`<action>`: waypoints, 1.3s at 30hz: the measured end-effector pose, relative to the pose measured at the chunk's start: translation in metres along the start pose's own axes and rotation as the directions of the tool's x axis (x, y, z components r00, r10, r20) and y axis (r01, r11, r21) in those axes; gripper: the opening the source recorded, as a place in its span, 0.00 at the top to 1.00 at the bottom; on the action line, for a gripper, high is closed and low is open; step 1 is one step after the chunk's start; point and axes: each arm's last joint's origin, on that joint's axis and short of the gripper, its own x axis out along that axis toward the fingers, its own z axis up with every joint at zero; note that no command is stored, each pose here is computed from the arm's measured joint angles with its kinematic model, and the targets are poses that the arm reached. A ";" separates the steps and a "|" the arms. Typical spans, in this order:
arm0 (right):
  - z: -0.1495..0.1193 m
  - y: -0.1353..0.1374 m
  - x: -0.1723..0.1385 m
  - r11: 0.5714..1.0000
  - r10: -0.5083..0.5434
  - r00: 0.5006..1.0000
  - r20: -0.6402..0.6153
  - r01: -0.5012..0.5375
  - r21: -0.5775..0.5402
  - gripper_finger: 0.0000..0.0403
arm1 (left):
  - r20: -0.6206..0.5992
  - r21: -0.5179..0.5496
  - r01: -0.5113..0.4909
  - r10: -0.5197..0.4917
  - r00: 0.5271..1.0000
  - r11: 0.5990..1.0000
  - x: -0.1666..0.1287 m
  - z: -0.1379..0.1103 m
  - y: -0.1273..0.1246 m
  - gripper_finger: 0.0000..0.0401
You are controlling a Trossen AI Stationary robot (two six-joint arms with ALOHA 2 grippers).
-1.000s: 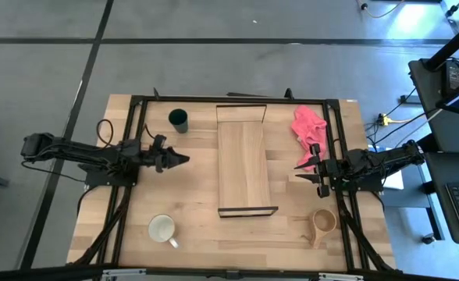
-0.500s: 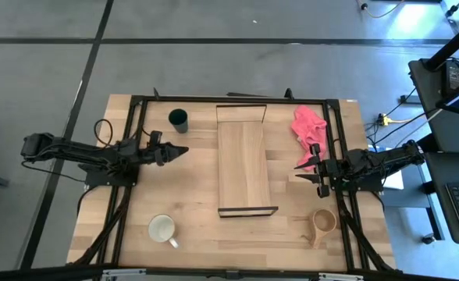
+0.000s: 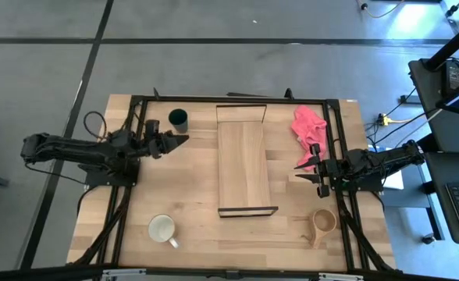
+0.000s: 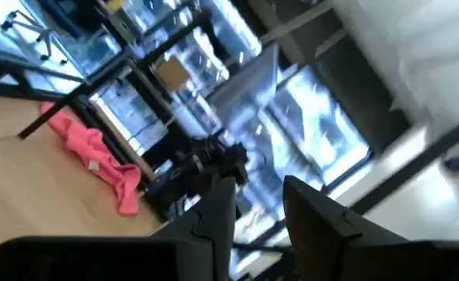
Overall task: Stack small to large cups/mugs on shelf
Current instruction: Put the orange mug on the shelf
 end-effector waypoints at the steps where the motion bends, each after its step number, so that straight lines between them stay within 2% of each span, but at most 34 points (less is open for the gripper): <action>1: 0.000 0.000 0.000 1.000 0.000 1.000 0.000 0.000 0.000 0.73 | -0.049 0.038 -0.023 0.025 0.998 0.999 0.004 0.006 -0.009 0.74; 3: 0.000 0.000 0.000 1.000 0.000 1.000 0.000 0.000 0.000 0.73 | -0.176 0.127 -0.108 0.130 0.976 0.986 0.009 0.019 -0.026 0.74; 5: 0.000 0.000 0.000 1.000 0.000 1.000 0.000 0.000 0.000 0.73 | -0.299 0.250 -0.214 0.285 0.911 0.944 0.011 0.030 -0.040 0.74; 8: 0.000 0.000 0.000 1.000 0.000 1.000 0.000 0.000 0.000 0.73 | -0.454 0.437 -0.314 0.508 0.732 0.843 0.007 0.040 -0.055 0.74; 10: 0.000 0.000 0.000 1.000 0.000 1.000 0.000 0.000 0.000 0.73 | -0.514 0.506 -0.332 0.588 0.625 0.796 0.007 0.045 -0.066 0.74; 13: 0.000 0.000 0.000 1.000 0.000 1.000 0.000 0.000 0.000 0.73 | -0.585 0.559 -0.339 0.650 0.486 0.757 0.006 0.046 -0.080 0.74; 17: 0.000 0.000 0.000 1.000 0.000 1.000 0.000 0.000 0.000 0.73 | -0.678 0.534 -0.352 0.638 0.364 0.769 0.007 0.035 -0.096 0.74; 20: 0.000 0.000 0.000 1.000 0.000 1.000 0.000 0.000 0.000 0.73 | -0.735 0.518 -0.364 0.620 0.274 0.774 0.003 0.018 -0.104 0.74; 24: 0.000 0.000 0.000 1.000 0.000 1.000 0.000 0.000 0.000 0.73 | -0.763 0.554 -0.378 0.634 0.125 0.742 -0.006 -0.013 -0.116 0.74; 28: 0.000 0.000 0.000 1.000 0.000 1.000 0.000 0.000 0.000 0.73 | -0.729 0.631 -0.324 0.681 0.063 0.705 -0.012 -0.053 -0.128 0.75; 32: 0.000 0.000 0.000 1.000 0.000 1.000 0.000 0.000 0.000 0.73 | -0.660 0.723 -0.240 0.751 0.038 0.648 -0.017 -0.087 -0.133 0.75; 36: 0.000 0.000 0.000 1.000 0.000 1.000 0.000 0.000 0.000 0.73 | -0.616 0.768 -0.224 0.788 -0.006 0.599 -0.017 -0.113 -0.131 0.74; 39: 0.000 0.000 0.000 1.000 0.000 1.000 0.000 0.000 0.000 0.73 | -0.606 0.779 -0.212 0.796 -0.015 0.589 -0.016 -0.125 -0.130 0.73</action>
